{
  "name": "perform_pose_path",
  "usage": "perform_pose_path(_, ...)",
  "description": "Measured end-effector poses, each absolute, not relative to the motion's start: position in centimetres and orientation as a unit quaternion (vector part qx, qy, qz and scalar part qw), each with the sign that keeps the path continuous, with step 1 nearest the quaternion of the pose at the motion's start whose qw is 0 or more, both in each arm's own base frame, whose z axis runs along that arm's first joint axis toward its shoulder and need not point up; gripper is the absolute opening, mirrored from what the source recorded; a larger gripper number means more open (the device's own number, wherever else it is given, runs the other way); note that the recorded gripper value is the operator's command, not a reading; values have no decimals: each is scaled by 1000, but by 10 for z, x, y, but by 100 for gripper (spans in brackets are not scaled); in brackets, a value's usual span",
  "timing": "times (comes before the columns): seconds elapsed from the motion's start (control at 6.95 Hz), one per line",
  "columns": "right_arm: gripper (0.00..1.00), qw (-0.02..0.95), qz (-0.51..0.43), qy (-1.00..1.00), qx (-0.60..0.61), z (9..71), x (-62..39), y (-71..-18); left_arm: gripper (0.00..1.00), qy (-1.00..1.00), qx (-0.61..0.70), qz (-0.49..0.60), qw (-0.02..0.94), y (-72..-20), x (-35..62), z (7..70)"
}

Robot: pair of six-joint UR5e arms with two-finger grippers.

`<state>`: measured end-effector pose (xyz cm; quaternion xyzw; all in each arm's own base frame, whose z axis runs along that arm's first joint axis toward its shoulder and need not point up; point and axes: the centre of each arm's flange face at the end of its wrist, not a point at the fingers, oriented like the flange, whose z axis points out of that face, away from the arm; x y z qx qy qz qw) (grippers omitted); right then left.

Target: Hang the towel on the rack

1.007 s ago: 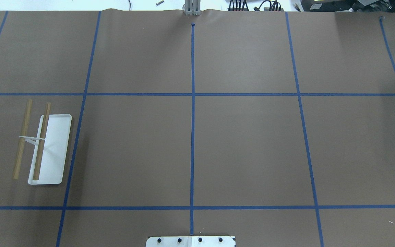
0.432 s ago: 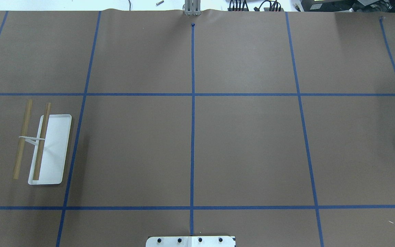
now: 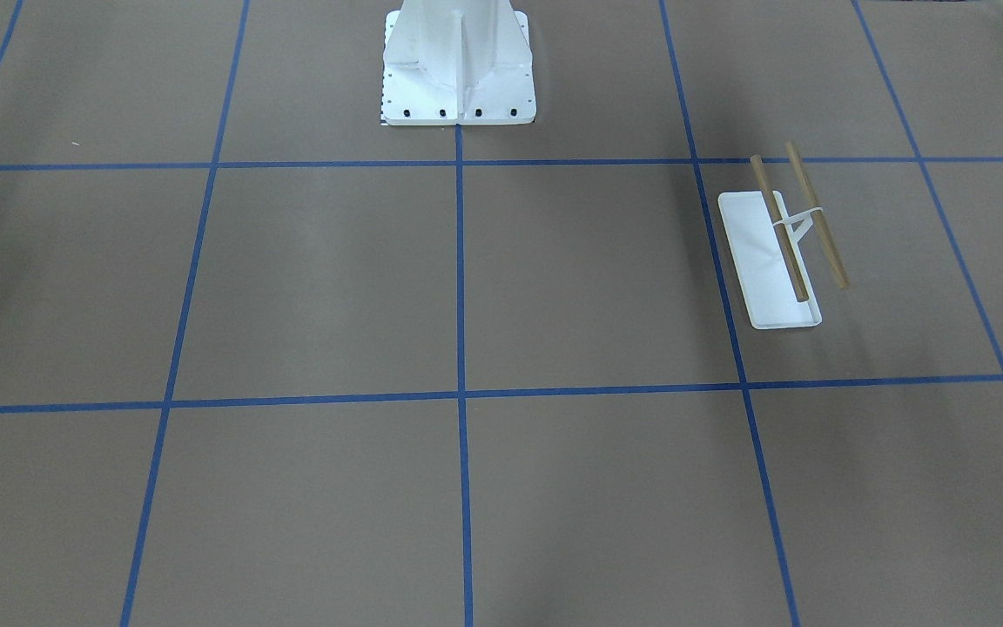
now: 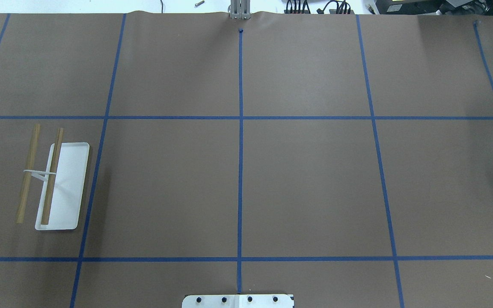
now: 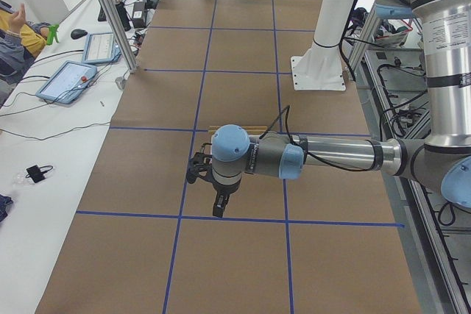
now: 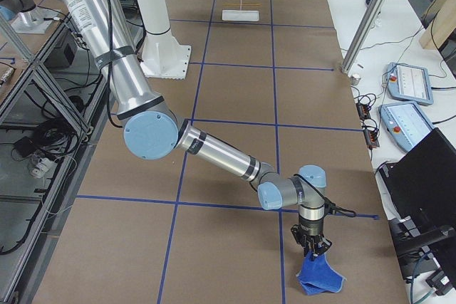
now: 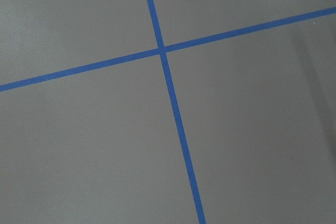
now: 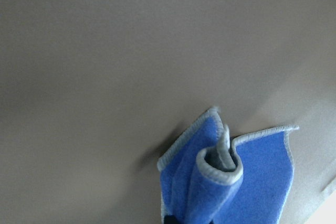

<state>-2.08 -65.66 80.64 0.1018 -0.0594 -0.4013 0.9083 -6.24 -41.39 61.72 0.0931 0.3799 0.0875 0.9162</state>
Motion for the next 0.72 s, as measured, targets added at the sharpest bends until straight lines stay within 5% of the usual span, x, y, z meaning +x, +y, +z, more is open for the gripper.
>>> perform_pose_path(0.43, 0, 911, -377, -101, 136, 760, 0, -684, 98, 380, 107, 83, 915, -417, -62, 629)
perform_pose_path(0.72, 0, 923, -309, -161, 161, 670, 9, -683, 98, 403, 117, 52, 906, -425, -58, 614)
